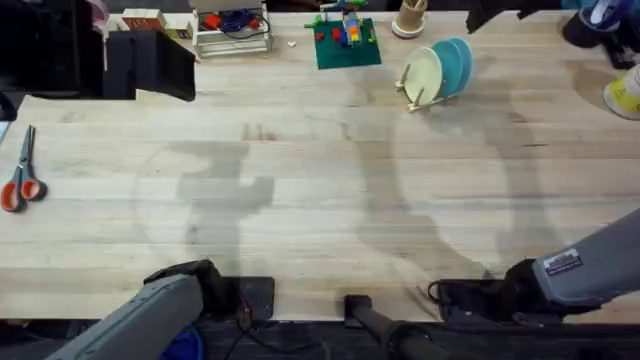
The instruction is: Pick up the plates from the table one by one and place each into a slot on the dish rack.
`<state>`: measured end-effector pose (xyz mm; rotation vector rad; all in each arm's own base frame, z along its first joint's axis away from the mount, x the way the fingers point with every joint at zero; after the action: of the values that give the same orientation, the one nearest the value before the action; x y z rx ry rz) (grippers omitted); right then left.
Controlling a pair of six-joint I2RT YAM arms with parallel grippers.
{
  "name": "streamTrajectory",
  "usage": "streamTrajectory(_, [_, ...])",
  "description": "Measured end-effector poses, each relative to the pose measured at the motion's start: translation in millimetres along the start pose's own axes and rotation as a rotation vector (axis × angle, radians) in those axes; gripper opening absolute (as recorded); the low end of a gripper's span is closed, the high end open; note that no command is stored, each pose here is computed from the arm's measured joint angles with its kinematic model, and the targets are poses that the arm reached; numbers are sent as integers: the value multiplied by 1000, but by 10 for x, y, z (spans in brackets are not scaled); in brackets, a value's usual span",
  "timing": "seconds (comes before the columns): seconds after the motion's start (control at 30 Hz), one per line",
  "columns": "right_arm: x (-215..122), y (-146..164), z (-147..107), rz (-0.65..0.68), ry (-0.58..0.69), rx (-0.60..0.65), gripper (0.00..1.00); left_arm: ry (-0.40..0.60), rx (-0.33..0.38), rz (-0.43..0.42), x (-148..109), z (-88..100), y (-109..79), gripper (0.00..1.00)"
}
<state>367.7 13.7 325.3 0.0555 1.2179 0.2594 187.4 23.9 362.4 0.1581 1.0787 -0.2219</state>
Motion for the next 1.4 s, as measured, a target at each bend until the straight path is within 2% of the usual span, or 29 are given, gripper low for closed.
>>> streamTrajectory(0.57, [-591, 209, -511, 4, 33, 8, 992, 0, 0, 0, 0, 0, 0, 995])
streamTrajectory(0.77, [-794, 273, -616, -3, -25, -4, 992, 0, 0, 0, 0, 0, 0, 995])
streamTrajectory(0.9, [-909, 323, -788, -5, -46, -7, 991, 0, 0, 0, 0, 0, 0, 995])
streamTrajectory(1.2, [-930, 387, -1149, 0, -111, -11, 992, 0, 0, 0, 0, 0, 0, 995])
streamTrajectory(1.4, [-891, 441, -1505, 17, -126, -4, 992, 0, 0, 0, 0, 0, 0, 995])
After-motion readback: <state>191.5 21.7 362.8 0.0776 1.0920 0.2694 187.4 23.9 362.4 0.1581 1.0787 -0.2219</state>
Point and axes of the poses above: each hand's point on the last joint's axis, 136 mm out from that joint toward the fingers, its own x axis out along the fingers, its own y axis along the line the jaws close on, z = x × y, the point moved 7 cm from there along -x, back along the fingers, and after that the axes turned 14 degrees about x, right-handed, at the moved point
